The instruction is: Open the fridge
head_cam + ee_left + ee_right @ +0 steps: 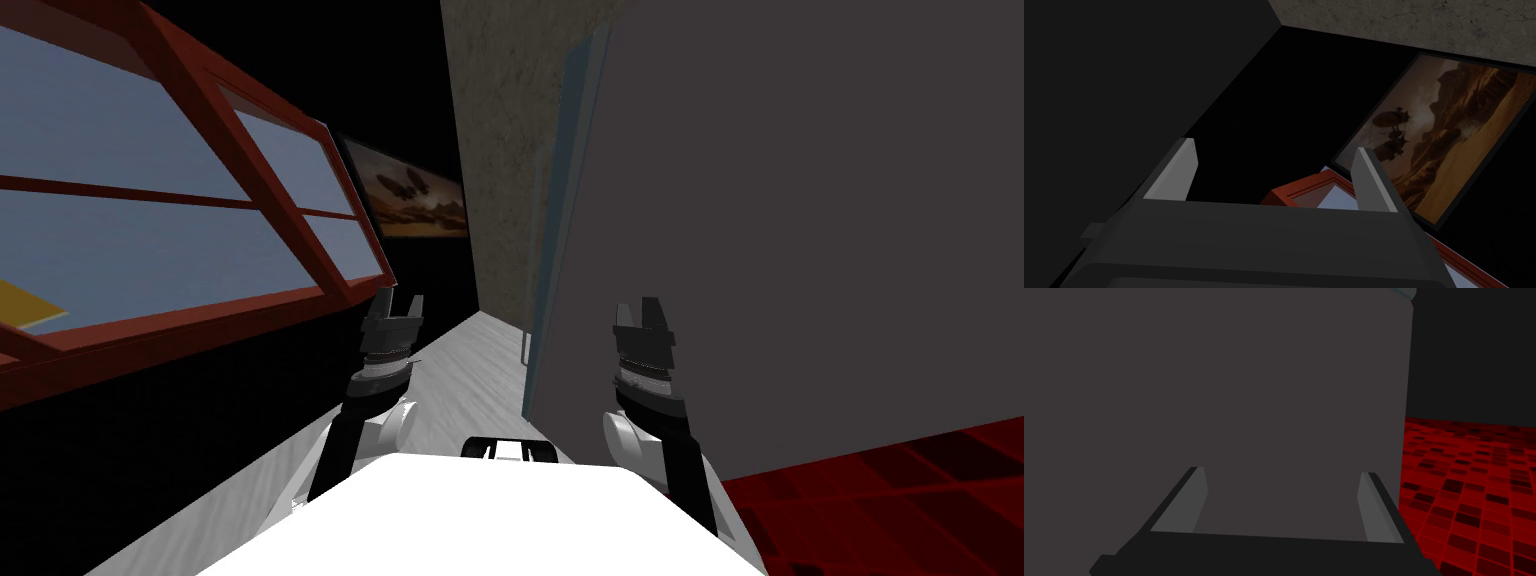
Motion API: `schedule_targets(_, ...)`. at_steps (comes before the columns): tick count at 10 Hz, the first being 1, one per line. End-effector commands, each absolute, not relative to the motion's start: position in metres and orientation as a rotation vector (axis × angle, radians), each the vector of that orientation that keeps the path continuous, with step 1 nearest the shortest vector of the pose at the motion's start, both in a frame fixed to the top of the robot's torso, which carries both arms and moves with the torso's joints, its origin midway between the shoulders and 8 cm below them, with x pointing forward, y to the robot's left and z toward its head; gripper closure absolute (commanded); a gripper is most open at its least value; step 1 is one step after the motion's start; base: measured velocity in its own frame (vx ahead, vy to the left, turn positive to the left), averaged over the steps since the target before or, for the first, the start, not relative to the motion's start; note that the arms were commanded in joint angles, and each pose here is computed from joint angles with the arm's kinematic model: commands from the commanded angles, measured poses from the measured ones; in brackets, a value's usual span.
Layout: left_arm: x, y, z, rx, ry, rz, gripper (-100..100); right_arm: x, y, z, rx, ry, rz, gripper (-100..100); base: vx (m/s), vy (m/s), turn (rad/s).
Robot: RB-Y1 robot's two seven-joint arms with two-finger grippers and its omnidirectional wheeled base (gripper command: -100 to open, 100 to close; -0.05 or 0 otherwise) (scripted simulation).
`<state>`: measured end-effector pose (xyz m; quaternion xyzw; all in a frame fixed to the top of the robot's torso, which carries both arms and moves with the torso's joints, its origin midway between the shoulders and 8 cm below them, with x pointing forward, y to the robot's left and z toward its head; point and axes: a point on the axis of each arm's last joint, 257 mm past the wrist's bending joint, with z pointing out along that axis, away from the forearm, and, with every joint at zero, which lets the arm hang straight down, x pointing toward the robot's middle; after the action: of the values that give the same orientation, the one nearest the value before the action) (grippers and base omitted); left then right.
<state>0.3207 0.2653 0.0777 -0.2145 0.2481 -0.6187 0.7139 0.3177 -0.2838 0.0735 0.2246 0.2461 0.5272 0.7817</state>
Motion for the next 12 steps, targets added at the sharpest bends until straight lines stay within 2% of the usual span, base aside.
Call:
schedule_targets(1,0.321,0.265,0.078,-0.475,0.55,-1.371,0,0.318,-0.284,0.074,0.485,0.531,1.138,0,0.0,0.0,0.0)
schedule_targets(2,0.321,0.265,0.078,-0.475,0.55,-1.371,0,0.316,-0.277,0.082,0.434,0.537,1.163,-100,0.009,0.003,0.042)
schedule_targets(5,0.321,0.265,0.077,-0.476,0.55,-1.371,0,0.31,-0.268,0.101,0.352,0.515,1.214,-100,0.012,0.007,0.06)
schedule_targets(12,0.321,0.265,0.077,-0.476,0.55,-1.371,0,0.267,-0.259,0.175,0.135,0.272,1.406,-100,0.018,0.008,0.096)
